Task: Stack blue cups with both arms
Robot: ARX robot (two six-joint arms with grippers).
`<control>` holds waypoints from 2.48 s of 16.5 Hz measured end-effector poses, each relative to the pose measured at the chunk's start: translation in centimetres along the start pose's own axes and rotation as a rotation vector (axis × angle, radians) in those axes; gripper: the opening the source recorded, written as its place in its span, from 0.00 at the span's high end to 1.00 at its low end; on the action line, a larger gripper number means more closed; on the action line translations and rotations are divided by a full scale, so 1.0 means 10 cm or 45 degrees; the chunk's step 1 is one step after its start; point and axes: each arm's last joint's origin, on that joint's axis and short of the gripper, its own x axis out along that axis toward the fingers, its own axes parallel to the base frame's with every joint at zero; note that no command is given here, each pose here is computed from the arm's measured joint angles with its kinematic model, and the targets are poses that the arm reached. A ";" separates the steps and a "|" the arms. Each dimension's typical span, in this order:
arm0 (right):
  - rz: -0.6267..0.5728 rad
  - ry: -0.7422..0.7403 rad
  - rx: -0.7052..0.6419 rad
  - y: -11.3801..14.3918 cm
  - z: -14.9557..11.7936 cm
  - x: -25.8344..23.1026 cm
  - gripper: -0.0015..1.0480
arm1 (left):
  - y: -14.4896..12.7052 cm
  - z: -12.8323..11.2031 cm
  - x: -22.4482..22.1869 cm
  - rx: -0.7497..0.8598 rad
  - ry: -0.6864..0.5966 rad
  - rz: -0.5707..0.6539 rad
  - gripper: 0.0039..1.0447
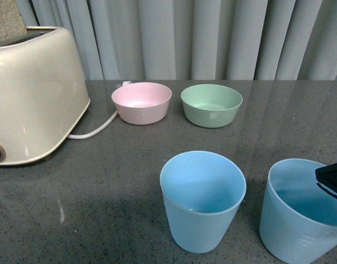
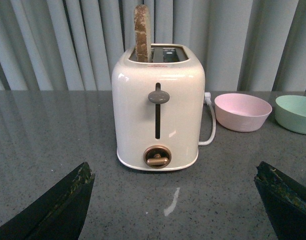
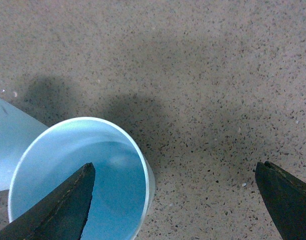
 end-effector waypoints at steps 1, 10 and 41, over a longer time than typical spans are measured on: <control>-0.007 0.024 0.000 0.00 -0.02 0.04 0.06 | 0.00 0.00 0.00 0.000 0.000 0.000 0.06; -0.012 0.047 0.017 0.10 0.04 0.11 0.65 | 0.00 0.00 0.00 0.000 0.000 0.000 0.06; 0.296 -0.113 -0.114 0.80 0.48 -0.18 0.98 | 0.00 0.00 0.00 0.000 0.000 0.000 0.06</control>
